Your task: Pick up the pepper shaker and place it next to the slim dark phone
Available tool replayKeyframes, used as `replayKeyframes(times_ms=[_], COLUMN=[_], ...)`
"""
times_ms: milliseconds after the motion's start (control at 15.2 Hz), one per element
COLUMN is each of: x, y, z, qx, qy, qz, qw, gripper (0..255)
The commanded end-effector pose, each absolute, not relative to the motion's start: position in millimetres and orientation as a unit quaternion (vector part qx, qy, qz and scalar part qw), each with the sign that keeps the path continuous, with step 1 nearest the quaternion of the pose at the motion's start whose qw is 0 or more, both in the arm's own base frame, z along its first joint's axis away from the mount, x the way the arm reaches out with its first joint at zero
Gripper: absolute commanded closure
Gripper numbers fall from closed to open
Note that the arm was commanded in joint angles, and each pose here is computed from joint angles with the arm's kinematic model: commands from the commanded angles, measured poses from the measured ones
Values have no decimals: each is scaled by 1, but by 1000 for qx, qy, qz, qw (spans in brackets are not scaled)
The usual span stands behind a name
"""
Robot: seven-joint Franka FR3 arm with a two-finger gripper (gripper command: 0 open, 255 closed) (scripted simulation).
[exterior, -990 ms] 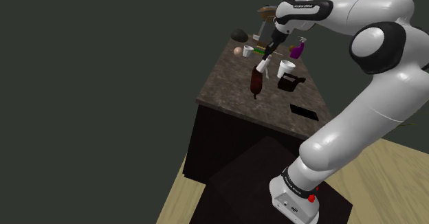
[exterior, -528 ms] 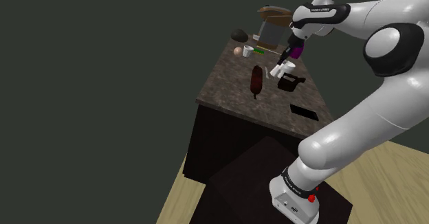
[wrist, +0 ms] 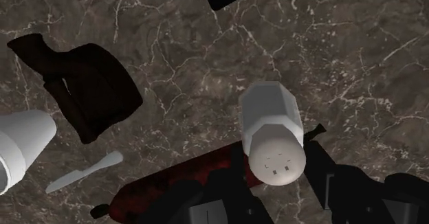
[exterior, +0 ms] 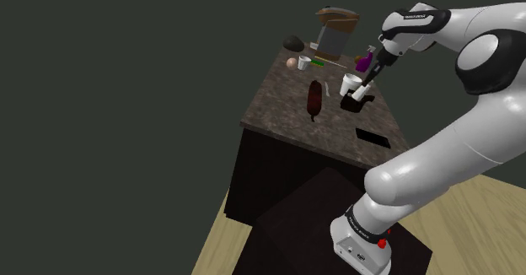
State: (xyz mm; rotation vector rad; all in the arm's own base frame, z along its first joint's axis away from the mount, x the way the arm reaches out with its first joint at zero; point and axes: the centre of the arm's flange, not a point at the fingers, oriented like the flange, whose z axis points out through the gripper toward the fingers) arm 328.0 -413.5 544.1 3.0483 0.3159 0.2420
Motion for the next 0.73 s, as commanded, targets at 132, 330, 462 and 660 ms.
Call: replayKeyframes(times_ms=[132, 330, 462, 660], x=[285, 253, 232, 200], y=[-446, -470, -486, -509], z=[542, 542, 542, 542], qx=[991, 991, 991, 991], qy=[103, 103, 103, 103], qz=[79, 79, 79, 79], qw=[34, 34, 34, 34], gripper=[255, 255, 255, 255])
